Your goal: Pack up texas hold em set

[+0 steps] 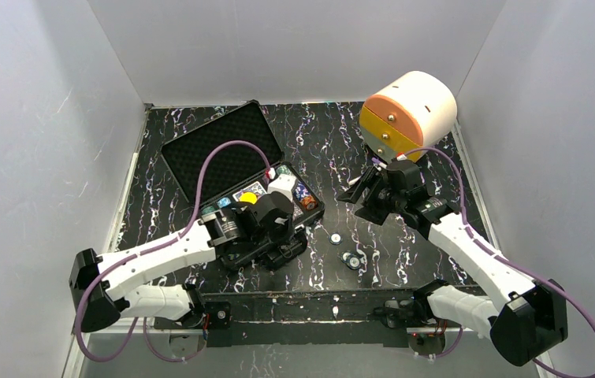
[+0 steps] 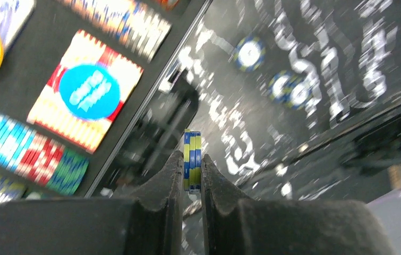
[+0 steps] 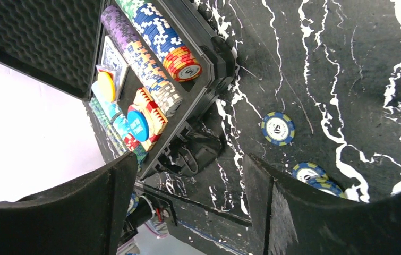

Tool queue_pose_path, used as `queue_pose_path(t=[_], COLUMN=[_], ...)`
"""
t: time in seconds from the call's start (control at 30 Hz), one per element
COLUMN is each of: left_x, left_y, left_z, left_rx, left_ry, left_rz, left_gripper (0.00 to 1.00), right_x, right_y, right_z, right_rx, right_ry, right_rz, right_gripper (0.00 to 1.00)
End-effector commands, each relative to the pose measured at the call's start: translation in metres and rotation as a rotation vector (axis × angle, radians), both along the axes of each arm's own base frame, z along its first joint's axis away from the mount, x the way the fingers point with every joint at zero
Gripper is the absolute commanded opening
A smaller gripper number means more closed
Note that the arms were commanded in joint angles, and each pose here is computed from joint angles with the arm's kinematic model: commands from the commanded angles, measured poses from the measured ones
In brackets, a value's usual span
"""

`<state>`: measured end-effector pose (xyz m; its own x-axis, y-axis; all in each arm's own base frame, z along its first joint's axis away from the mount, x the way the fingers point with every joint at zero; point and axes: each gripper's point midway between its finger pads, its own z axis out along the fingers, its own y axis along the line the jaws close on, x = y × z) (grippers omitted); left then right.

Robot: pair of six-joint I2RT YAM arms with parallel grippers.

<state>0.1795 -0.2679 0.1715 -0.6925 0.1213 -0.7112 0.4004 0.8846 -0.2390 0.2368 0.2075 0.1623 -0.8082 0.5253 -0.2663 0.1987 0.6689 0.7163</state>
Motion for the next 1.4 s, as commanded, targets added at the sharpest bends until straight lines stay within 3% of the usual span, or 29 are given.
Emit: queue_pose_path(t=[0.0,0.2,0.43,0.87,1.37], left_x=[-0.051,-0.052,-0.046,-0.025,-0.041], left_y=[0.074,0.12,0.136,0.148,0.15], left_z=[-0.042,-0.048,-0.065,-0.071,-0.079], left_rx=[0.386,0.569,0.723,0.706,0.763], left_ry=[0.25,0.243,0.268,0.308,0.431], left_rz=[-0.048,0.05,0.076,0.116,0.025], left_gripper=[0.0,0.0,0.0,0.0,0.0], right_x=[0.007,0.005,0.004,0.0,-0.002], right_y=[-0.002,0.002,0.002,0.004,0.002], right_z=[0.016,0.011,0.011,0.004,0.002], right_rx=[-0.03,-0.014,-0.008,0.012,0.001], right_ry=[-0.076,-0.053,-0.044,-0.016,-0.024], right_rz=[0.049,0.08,0.069,0.075,0.079], right_gripper=[0.81,0.81,0.8,0.8,0.8])
